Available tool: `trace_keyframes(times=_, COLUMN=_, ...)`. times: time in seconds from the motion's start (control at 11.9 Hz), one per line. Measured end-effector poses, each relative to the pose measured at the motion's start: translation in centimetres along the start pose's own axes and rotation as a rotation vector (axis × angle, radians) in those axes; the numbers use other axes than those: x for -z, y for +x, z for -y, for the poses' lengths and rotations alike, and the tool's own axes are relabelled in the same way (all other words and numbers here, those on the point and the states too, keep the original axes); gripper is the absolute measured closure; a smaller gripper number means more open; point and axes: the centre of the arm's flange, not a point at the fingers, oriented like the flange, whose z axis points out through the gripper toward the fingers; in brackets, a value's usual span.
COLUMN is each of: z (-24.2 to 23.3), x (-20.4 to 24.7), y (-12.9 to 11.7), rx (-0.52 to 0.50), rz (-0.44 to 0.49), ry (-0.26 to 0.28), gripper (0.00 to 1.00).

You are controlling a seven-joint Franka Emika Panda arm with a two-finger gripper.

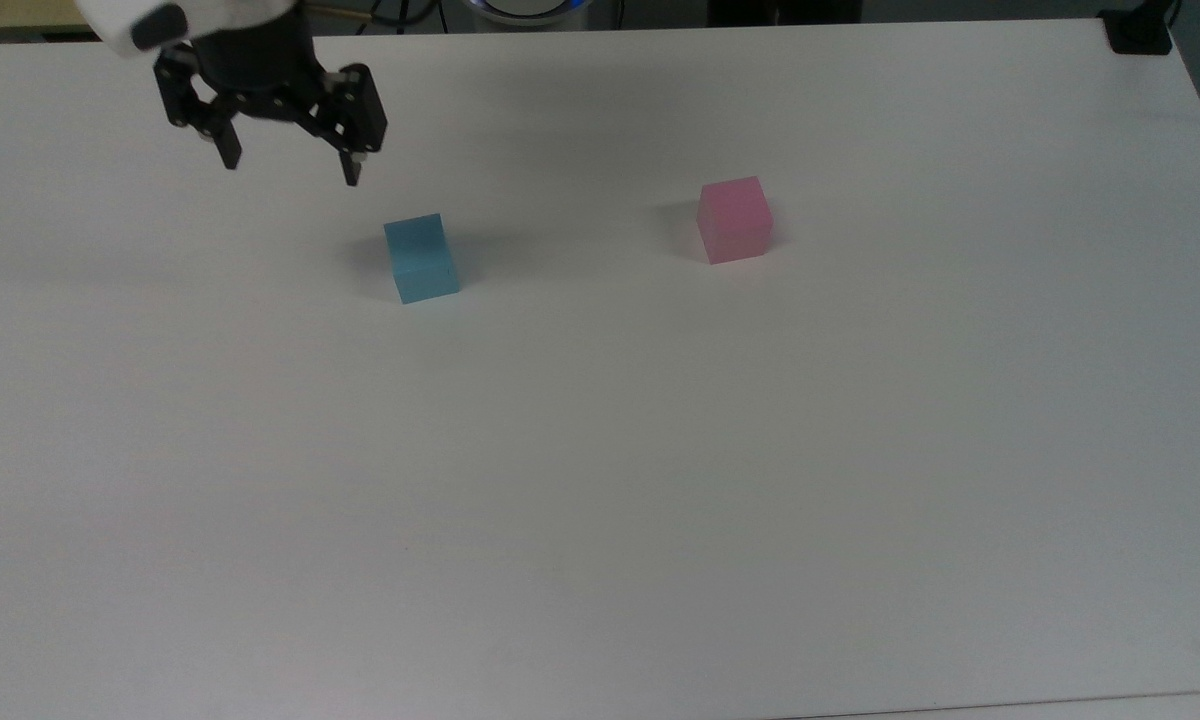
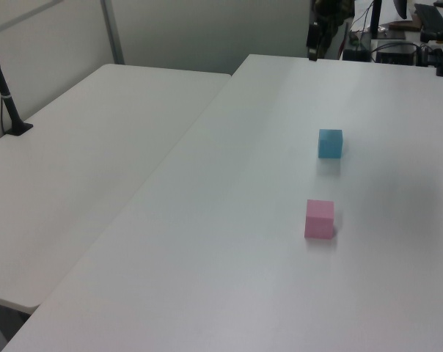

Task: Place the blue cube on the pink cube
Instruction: 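Move the gripper over the blue cube and lower onto it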

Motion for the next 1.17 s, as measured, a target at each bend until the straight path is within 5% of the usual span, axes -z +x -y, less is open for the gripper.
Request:
trace_keyframes(times=0.42, z=10.1, x=-12.1, y=-3.4, rx=0.332, rz=0.269, ry=0.044, gripper=0.00)
trace_keyframes(times=1.17, z=8.0, x=-17.2, y=-3.5, rx=0.309, rz=0.302, ry=0.035, gripper=0.00)
